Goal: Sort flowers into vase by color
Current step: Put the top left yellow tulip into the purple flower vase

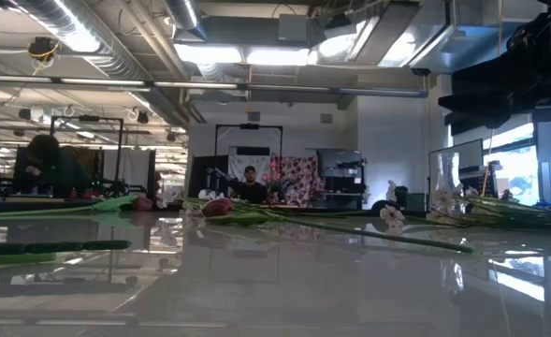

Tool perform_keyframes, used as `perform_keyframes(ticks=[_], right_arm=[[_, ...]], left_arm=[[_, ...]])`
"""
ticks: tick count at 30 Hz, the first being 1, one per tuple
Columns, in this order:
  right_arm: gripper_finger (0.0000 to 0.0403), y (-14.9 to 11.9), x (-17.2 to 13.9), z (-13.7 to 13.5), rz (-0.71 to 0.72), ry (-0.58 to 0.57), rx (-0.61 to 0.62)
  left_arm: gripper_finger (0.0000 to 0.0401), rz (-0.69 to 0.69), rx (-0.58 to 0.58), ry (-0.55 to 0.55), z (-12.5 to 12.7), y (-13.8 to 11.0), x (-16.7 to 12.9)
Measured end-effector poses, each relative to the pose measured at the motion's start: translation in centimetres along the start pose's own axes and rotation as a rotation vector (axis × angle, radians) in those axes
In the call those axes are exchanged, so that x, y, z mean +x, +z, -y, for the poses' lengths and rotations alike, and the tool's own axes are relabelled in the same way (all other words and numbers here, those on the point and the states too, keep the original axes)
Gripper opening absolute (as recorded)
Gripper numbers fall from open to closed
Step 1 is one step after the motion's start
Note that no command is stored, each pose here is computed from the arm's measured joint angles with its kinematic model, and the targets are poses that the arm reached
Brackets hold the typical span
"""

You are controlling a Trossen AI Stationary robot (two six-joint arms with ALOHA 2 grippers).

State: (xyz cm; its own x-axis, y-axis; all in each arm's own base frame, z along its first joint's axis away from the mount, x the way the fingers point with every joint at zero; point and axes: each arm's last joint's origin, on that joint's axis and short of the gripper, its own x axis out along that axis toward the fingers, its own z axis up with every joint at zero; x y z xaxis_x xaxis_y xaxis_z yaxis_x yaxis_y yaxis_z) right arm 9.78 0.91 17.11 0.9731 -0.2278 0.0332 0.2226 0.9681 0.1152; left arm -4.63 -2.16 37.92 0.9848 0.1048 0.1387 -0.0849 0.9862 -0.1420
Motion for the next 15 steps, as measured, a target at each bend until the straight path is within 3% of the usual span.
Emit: perform_keyframes(ticks=[15], right_arm=[[0.0353,0.00,0.00,0.00,0.000,0.000,0.000]], left_arm=[[0.0006,0.019,0.005,-0.021,0.08,0.20,0.02]])
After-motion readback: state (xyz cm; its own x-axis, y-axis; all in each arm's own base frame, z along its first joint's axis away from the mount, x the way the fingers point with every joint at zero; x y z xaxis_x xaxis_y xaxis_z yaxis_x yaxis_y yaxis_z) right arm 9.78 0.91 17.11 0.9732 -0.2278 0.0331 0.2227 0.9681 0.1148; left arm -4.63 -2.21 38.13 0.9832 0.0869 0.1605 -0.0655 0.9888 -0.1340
